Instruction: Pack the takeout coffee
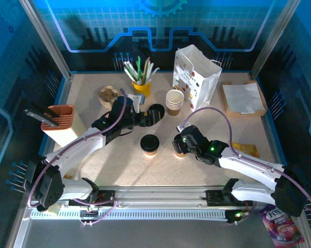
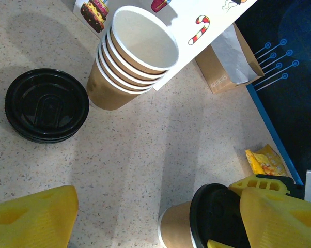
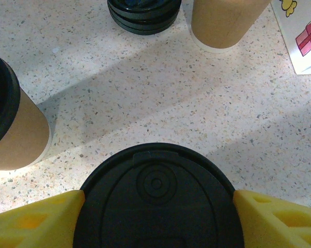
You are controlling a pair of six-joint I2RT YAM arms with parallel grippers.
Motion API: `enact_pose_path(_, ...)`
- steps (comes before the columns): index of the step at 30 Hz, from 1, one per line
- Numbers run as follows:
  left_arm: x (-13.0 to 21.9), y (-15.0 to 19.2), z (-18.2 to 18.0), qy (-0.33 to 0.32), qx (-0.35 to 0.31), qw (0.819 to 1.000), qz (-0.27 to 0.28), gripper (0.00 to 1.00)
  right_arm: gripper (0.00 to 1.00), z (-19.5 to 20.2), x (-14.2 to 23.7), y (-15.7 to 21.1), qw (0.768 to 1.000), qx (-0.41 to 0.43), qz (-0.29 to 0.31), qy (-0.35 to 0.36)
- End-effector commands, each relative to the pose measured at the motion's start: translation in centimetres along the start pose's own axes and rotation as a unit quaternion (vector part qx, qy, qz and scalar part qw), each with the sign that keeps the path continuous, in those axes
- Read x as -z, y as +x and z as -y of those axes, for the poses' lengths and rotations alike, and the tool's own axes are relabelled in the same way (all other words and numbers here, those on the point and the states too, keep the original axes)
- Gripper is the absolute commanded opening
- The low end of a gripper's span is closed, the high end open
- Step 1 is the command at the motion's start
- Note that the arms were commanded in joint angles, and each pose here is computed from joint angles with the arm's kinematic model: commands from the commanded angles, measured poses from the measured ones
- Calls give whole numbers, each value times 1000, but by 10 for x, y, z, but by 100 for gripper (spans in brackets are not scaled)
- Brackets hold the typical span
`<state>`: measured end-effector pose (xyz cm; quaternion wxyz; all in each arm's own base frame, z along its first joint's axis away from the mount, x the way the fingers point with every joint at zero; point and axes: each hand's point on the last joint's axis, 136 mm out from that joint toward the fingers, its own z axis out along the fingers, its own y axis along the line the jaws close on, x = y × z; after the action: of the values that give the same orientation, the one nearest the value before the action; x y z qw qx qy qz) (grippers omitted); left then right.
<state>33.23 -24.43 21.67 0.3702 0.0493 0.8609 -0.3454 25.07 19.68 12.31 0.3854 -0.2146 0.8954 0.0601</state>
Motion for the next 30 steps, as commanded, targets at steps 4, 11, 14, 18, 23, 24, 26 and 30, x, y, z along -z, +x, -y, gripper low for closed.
enact_pose_path(4,-3,4,3,9,-11,1000,-3,83,73,-1,0,9,1000,7,-4,5)
enact_pose_path(11,-3,5,2,9,-11,1000,-4,83,76,-2,1,9,1000,5,-3,4)
enact_pose_path(14,-4,5,2,8,-11,1000,-3,83,77,-1,3,9,1000,3,-1,3)
enact_pose_path(18,-4,6,1,6,-10,1000,-4,83,78,-1,6,9,1000,-1,0,1)
enact_pose_path(23,-5,7,0,6,-10,1000,-6,83,78,-3,9,7,1000,-5,5,-5)
enact_pose_path(24,-5,8,0,6,-10,1000,-6,83,78,-3,9,7,1000,-5,5,-6)
enact_pose_path(26,-6,7,0,6,-11,1000,-6,83,78,-4,10,7,1000,-5,4,-10)
enact_pose_path(30,-5,6,1,6,-12,1000,-6,83,78,-10,12,7,1000,-2,3,-28)
